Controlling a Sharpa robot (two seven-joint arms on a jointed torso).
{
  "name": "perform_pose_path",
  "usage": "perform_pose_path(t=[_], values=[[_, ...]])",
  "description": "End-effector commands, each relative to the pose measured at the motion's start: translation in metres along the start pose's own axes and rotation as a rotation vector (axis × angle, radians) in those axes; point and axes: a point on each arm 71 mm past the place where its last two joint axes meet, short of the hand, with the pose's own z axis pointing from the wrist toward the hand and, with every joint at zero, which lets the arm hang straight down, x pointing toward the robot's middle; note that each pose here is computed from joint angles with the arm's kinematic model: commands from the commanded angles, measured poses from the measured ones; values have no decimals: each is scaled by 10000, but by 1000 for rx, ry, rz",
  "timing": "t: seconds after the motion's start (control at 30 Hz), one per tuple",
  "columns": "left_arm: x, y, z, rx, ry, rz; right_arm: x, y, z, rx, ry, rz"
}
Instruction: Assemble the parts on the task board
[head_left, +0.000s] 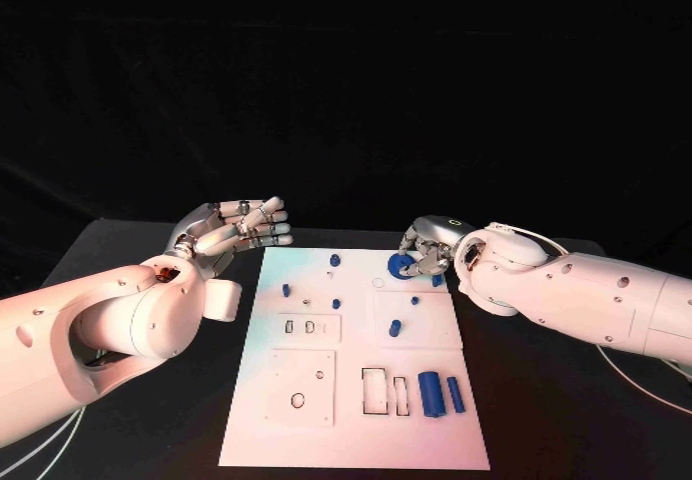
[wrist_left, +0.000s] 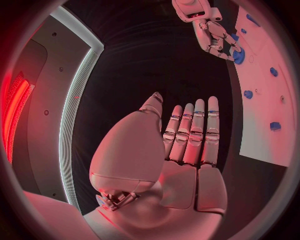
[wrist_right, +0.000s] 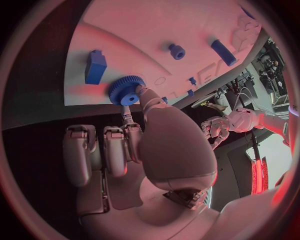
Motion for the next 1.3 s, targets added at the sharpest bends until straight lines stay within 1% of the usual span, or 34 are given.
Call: perform_pose_path(t=[0.03,0.2,0.37,0.53,0.67,0.9,1.1,1.3], values=[[26,-9,4,5,19,-8,-9,56,-23,-31,-51,-23],[24,-8,7,5,19,-8,-64,203,-93,-81,-122,-35],[27,-5,10,4,17,-9,-134,450,-151,-144,-194,-57],[33,-3,14,3,17,-10,-133,739,-149,-208,-220,-66],[44,0,18,2,19,-14,-94,958,-88,-249,-222,-77],[64,3,25,2,24,-17,45,1139,28,-270,-199,-86],[64,4,28,2,24,-17,152,1234,94,-277,-172,-90],[64,4,29,3,24,-18,219,1258,155,-268,-148,-101]])
